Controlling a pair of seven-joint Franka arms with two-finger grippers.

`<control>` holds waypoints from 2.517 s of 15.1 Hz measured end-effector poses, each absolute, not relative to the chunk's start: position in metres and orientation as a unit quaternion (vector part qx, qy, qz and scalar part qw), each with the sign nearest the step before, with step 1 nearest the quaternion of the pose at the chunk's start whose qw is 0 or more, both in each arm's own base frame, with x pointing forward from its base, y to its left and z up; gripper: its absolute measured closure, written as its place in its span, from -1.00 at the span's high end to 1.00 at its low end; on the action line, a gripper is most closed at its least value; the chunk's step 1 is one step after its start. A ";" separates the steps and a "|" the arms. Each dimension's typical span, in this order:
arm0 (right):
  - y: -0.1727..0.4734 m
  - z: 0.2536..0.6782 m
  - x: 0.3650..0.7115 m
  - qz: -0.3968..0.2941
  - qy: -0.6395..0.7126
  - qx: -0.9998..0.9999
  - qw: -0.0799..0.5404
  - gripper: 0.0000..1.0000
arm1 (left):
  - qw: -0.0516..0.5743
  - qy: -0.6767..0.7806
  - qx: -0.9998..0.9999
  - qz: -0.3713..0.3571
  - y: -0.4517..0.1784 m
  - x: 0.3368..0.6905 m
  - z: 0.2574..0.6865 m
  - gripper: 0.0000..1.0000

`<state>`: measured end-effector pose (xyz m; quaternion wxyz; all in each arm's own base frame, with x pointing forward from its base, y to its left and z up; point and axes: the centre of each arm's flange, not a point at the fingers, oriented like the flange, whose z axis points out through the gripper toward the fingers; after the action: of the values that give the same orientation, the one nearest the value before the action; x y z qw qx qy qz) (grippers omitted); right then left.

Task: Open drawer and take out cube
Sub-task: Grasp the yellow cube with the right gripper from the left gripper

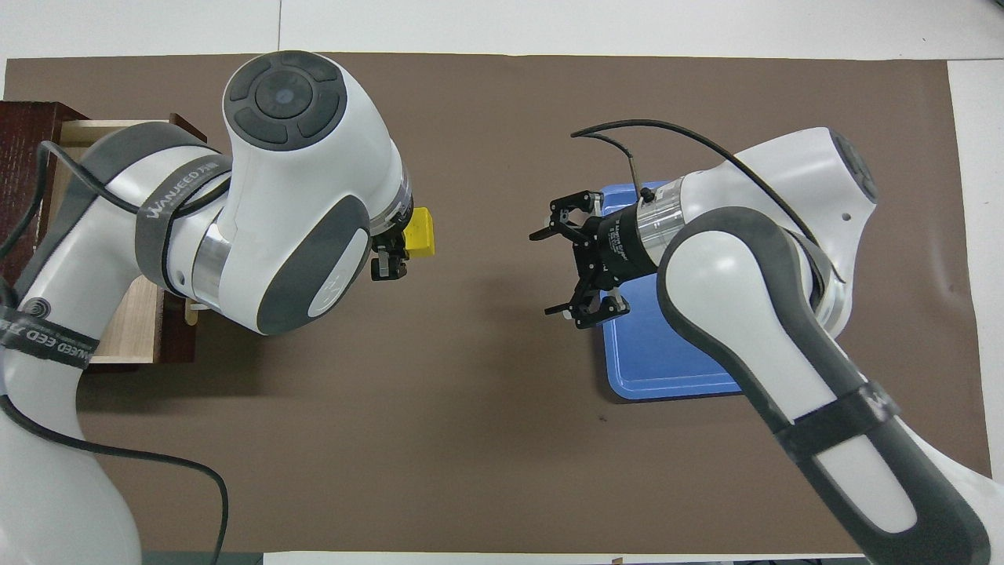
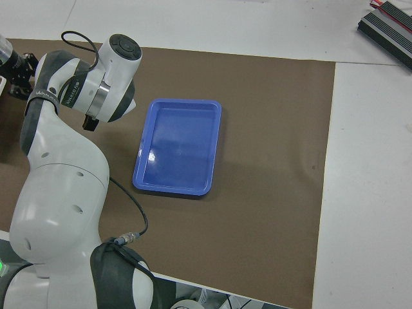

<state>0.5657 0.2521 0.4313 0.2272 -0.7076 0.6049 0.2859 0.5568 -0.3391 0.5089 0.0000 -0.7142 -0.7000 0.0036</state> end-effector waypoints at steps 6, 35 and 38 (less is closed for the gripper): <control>0.318 0.408 0.601 0.278 0.631 -0.682 0.242 1.00 | 0.000 -0.700 -0.714 0.004 -0.339 0.557 0.509 0.09; 0.385 0.427 0.592 0.291 0.613 -0.690 0.254 0.89 | 0.004 -0.699 -0.715 0.005 -0.339 0.556 0.508 0.09; 0.381 0.428 0.596 0.286 0.616 -0.687 0.259 0.39 | 0.012 -0.698 -0.716 0.007 -0.340 0.553 0.505 0.09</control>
<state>0.5958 0.3813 0.4284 0.2585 -0.6868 0.6161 0.2862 0.5529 -0.3401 0.5053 0.0123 -0.7159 -0.6981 0.0072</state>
